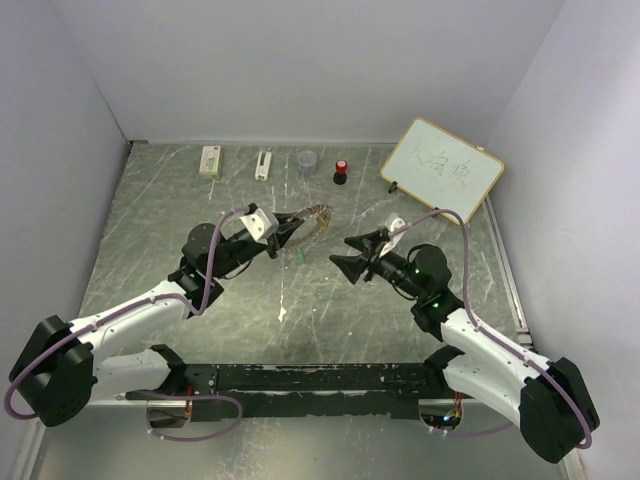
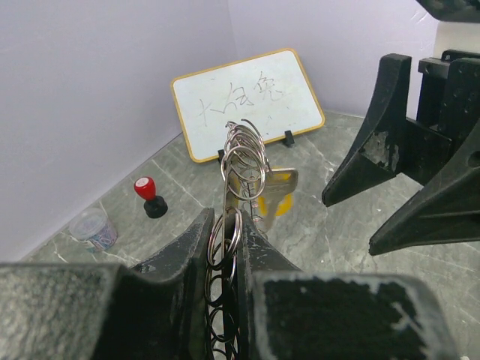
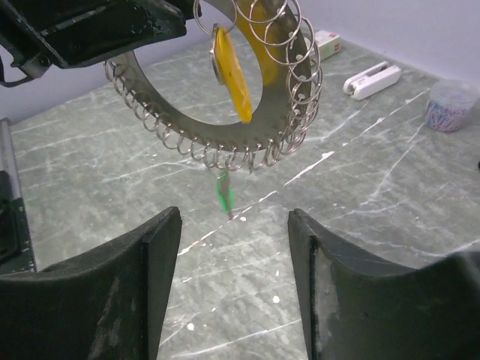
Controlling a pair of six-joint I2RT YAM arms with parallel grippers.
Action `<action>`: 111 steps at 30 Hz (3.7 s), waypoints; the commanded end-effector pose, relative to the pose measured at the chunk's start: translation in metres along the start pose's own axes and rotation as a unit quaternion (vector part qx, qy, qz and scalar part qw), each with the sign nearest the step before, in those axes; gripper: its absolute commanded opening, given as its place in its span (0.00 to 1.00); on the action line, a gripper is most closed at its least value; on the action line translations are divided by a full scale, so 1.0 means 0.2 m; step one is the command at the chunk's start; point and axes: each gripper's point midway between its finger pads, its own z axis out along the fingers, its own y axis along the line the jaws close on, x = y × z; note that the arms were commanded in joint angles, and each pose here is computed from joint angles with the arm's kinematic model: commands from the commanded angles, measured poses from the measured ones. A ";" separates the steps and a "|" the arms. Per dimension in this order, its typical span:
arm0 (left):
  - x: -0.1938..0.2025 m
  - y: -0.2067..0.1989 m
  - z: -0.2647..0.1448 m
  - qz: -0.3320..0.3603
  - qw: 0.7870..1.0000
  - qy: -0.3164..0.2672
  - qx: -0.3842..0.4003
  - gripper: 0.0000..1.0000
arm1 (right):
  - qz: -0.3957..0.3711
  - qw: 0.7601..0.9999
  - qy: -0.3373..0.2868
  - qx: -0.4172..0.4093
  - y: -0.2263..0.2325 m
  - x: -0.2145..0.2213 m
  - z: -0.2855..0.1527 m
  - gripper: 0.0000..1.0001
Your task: Put the keys on the keyring
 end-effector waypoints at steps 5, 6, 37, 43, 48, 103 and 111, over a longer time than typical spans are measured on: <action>-0.20 0.04 0.02 -0.005 0.999 -0.049 -0.011 0.07 | -0.066 0.994 -0.085 -0.035 0.06 -0.19 0.06 0.42; -0.20 0.03 0.02 -0.006 0.999 -0.049 -0.010 0.07 | -0.068 0.993 -0.082 -0.048 0.08 -0.20 0.06 0.49; -0.25 0.00 0.02 -0.050 0.996 -0.067 -0.013 0.07 | -0.077 0.976 -0.202 0.006 0.09 -0.29 0.15 0.51; -0.24 -0.01 0.02 -0.052 0.996 -0.065 -0.014 0.07 | -0.117 0.967 -0.221 0.035 0.06 -0.27 0.17 0.54; -0.23 -0.01 0.02 -0.050 0.997 -0.062 -0.015 0.07 | -0.133 0.963 -0.229 0.041 0.05 -0.26 0.18 0.51; -0.17 -0.02 0.03 -0.058 0.997 -0.052 -0.010 0.07 | -0.124 0.952 -0.277 0.038 0.08 -0.38 0.28 0.23; -0.15 0.00 0.02 -0.055 0.997 -0.045 -0.022 0.07 | -0.124 0.951 -0.279 0.045 0.07 -0.41 0.25 0.02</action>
